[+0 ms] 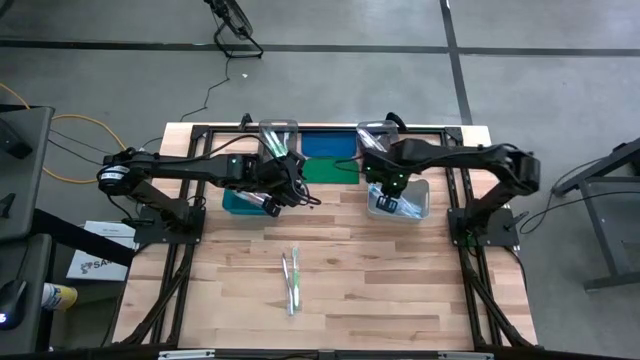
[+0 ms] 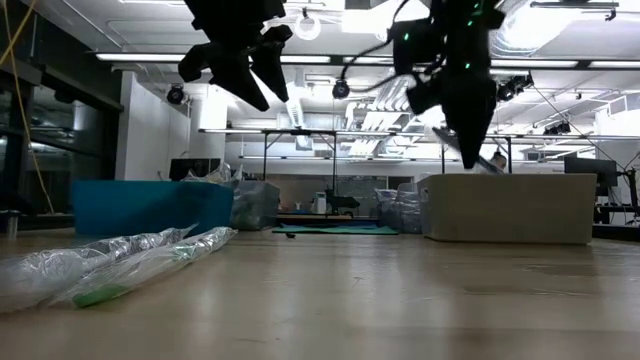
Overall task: Pick & Place Toothbrushes
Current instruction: Put the blue toothbrush into the grey bin, then put the violet toothbrush into the right black bin
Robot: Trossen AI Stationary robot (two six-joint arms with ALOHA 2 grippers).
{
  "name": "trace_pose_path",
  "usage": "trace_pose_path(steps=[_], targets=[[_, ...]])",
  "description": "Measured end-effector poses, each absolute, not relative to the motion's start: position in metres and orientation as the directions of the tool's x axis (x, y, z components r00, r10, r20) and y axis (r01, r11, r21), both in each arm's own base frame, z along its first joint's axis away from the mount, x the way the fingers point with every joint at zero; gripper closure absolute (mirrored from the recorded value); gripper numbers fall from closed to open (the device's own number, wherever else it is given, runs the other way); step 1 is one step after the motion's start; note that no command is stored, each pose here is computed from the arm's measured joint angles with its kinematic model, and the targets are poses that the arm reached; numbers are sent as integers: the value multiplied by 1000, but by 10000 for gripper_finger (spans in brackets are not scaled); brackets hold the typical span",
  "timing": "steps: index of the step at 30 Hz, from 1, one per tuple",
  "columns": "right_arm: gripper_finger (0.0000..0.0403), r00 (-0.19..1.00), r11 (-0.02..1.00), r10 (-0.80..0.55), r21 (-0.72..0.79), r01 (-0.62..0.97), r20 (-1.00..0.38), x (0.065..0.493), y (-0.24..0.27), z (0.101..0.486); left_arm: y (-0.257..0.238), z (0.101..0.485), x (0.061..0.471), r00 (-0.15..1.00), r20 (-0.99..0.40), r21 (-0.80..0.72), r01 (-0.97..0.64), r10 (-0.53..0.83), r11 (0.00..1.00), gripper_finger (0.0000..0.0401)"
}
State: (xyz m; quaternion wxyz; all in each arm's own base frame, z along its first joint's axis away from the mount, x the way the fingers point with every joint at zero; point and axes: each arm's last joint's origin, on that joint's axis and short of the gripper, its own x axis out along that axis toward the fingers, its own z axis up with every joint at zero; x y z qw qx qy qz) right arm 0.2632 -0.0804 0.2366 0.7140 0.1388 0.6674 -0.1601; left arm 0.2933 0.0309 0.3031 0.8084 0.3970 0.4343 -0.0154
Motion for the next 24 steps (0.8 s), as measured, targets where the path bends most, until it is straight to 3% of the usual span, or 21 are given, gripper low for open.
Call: trace_pose_path(steps=[6,17,24], targets=[[328,-17,918,-23,-28,396,-1000,272,-84,216,31,302,293,615,-721,622,370,319,690,187],[216,47,907,-40,-17,422,-998,264,-81,234,30,301,291,603,-736,603,377,309,703,187],[200,129,894,-65,0,448,-990,245,-70,264,24,295,289,607,-791,459,503,79,732,187]])
